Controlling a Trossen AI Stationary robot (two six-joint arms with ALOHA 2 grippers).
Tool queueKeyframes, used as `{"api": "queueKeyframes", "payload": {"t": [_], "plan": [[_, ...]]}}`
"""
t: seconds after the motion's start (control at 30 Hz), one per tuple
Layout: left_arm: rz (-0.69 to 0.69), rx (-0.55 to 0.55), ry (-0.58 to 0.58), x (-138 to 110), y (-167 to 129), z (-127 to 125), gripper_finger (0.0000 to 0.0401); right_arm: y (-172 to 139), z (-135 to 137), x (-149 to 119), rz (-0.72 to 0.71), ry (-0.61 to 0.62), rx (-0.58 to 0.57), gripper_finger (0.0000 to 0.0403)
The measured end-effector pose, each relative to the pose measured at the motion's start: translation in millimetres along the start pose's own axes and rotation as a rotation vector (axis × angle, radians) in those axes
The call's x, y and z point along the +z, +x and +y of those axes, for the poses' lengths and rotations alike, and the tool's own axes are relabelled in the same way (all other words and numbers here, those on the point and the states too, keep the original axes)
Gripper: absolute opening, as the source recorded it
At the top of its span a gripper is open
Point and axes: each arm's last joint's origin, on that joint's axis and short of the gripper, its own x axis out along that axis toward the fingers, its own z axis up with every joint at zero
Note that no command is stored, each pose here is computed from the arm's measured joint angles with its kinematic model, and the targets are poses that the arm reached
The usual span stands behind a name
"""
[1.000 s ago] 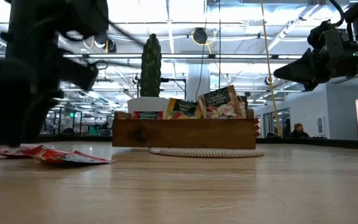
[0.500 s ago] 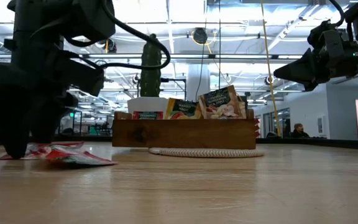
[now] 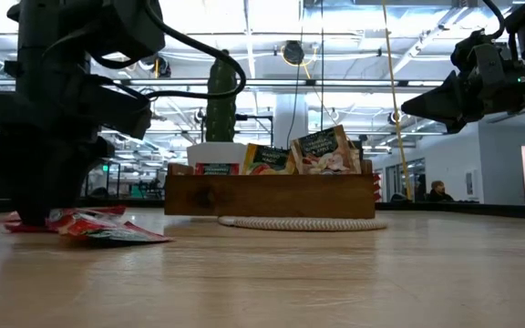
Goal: Pick & Place Tea
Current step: Put the red tea bag into the left section of the wooden organizer
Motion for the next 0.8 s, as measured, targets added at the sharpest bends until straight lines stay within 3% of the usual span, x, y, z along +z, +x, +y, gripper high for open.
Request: {"api": "queueKeyframes", "payload": {"t": [0.43, 0.53, 0.67, 0.8], "plan": [[0.025, -0.010, -0.018, -7, -11, 3, 0.0056, 0, 0, 0, 0.000, 0.000, 0.000, 0.0000], [0.006, -0.014, -0.044, -11, -21, 5, 0.0048, 0, 0, 0, 0.000, 0.000, 0.000, 0.0000], [-0.119, -0.024, -0.070, -12, -44, 6, 0.0048, 0, 0, 0, 0.000, 0.000, 0.000, 0.0000], [-0.342, 0.102, -0.093, -13, -69, 12, 0.0048, 0, 0, 0, 0.000, 0.000, 0.000, 0.0000]]}}
